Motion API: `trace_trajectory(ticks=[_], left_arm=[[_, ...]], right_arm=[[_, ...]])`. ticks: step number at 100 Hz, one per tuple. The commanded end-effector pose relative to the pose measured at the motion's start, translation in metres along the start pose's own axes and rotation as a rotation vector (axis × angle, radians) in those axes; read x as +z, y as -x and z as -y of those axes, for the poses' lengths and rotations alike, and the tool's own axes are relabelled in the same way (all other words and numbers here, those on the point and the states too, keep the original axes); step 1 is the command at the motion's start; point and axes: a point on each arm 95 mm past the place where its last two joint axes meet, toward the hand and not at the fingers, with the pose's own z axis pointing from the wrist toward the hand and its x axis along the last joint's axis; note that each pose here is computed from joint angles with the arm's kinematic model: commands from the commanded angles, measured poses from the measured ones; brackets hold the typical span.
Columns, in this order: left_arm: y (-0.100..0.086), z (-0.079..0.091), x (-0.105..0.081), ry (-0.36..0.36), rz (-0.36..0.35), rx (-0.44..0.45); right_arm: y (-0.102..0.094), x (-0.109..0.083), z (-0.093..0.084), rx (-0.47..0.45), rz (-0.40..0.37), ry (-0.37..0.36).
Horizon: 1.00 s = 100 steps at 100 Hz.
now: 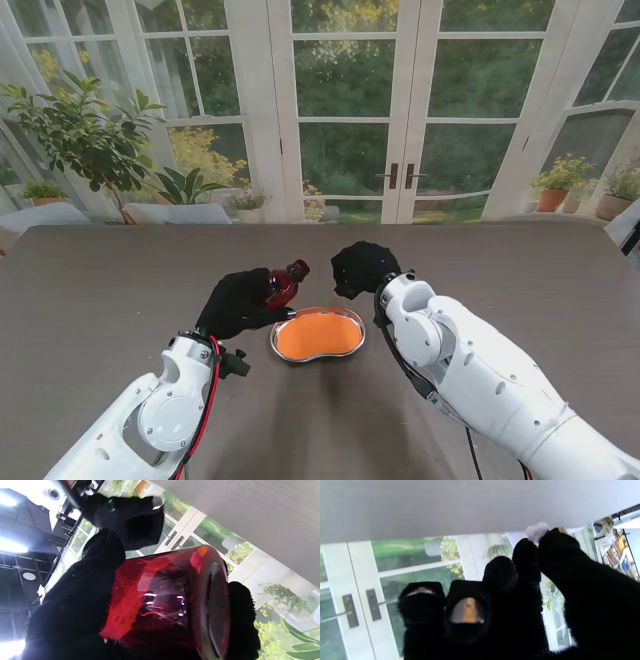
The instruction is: Collect the cotton balls from the tray into a sample bottle
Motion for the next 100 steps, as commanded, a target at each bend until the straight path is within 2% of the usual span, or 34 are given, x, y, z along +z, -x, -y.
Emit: trace_trajectory(ticks=[1, 22, 47, 77, 100], left_arm=[[0.000, -0.004, 0.002, 0.017, 0.008, -0.008], [0.002, -0.009, 0.006, 0.025, 0.017, -0.013], [0.002, -0.017, 0.011, 0.024, 0.025, -0.031], [-0.001, -0.024, 0.016, 0.000, 0.026, -0.063], [-0.002, -0.028, 0.021, -0.010, 0.016, -0.079]], right_arm=[[-0.005, -0.001, -0.012, -0.002, -0.012, 0.020], [-0.016, -0.012, -0.045, 0.019, -0.023, 0.110], [-0.027, -0.022, -0.074, 0.051, -0.045, 0.196], [-0.039, -0.032, -0.097, 0.102, -0.065, 0.269], [-0.048, -0.039, -0.104, 0.166, -0.087, 0.292]])
